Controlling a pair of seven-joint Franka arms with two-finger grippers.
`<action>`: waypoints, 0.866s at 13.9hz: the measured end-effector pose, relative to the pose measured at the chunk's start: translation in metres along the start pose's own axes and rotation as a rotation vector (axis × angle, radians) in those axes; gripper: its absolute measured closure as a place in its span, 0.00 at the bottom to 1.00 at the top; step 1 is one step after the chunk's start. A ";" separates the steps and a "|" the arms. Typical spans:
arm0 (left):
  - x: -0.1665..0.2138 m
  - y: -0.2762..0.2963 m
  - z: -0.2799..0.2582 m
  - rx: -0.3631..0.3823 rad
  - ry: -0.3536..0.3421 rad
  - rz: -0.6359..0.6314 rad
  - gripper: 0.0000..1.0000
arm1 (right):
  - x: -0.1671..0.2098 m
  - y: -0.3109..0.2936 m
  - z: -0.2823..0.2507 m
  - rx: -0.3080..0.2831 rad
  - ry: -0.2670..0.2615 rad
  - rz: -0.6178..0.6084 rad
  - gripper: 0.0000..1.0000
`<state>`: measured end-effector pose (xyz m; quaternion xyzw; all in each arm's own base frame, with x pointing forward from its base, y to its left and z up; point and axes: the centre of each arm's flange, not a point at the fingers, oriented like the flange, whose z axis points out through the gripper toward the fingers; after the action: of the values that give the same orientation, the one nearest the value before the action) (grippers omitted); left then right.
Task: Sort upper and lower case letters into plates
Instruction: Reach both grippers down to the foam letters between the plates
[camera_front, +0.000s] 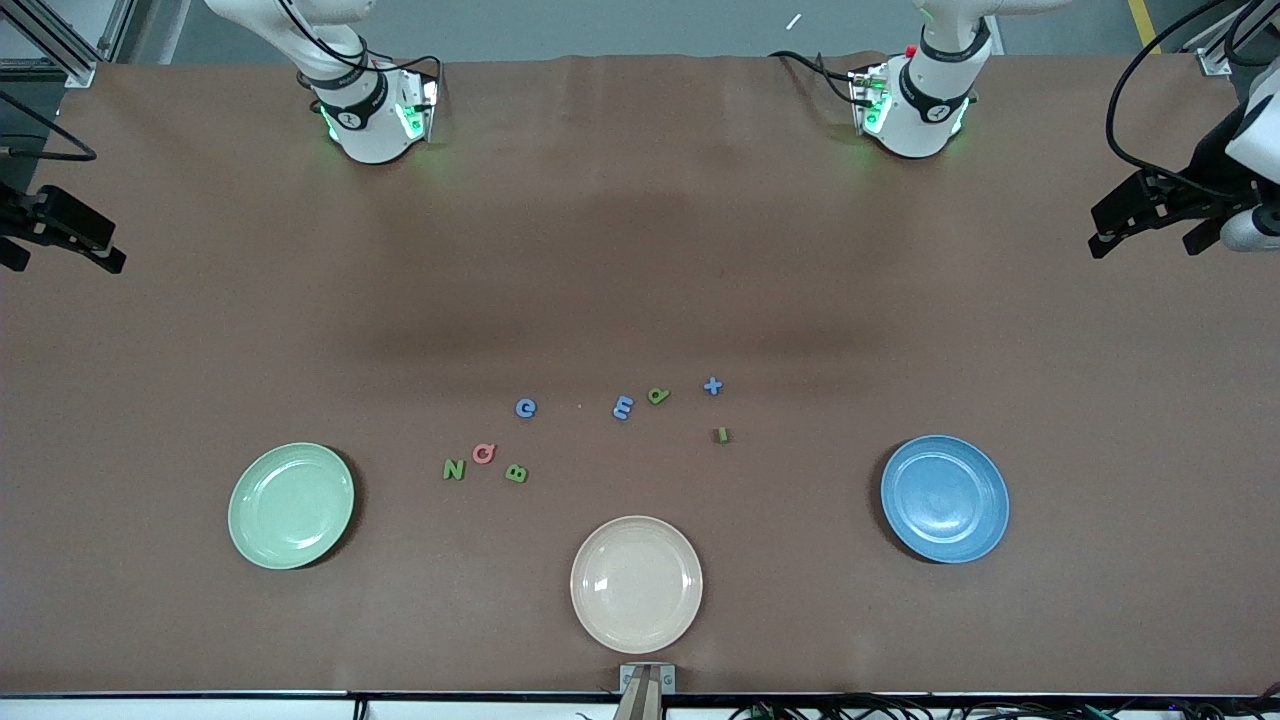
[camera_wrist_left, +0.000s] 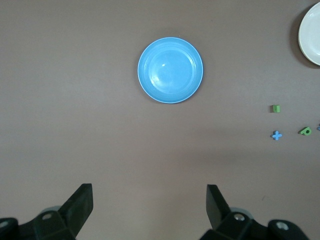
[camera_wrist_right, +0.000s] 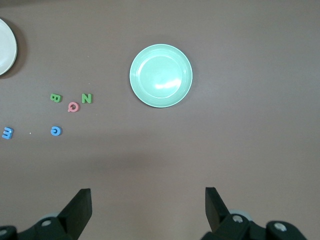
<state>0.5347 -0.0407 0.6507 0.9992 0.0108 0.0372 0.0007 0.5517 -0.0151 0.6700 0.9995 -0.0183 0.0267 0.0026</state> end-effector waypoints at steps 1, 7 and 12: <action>0.002 0.000 0.002 0.000 -0.003 0.001 0.00 | 0.000 0.000 0.000 0.000 0.000 0.000 0.00; 0.015 0.010 0.027 -0.001 -0.046 0.016 0.00 | 0.000 -0.001 0.001 0.000 -0.002 -0.001 0.00; 0.071 0.069 0.145 -0.023 -0.139 0.109 0.00 | 0.028 -0.018 0.061 0.003 -0.098 -0.032 0.00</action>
<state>0.6182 -0.1086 0.5112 0.9984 -0.0441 -0.0323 0.0110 0.5836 0.0019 0.6109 0.9997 -0.0026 -0.0225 0.0005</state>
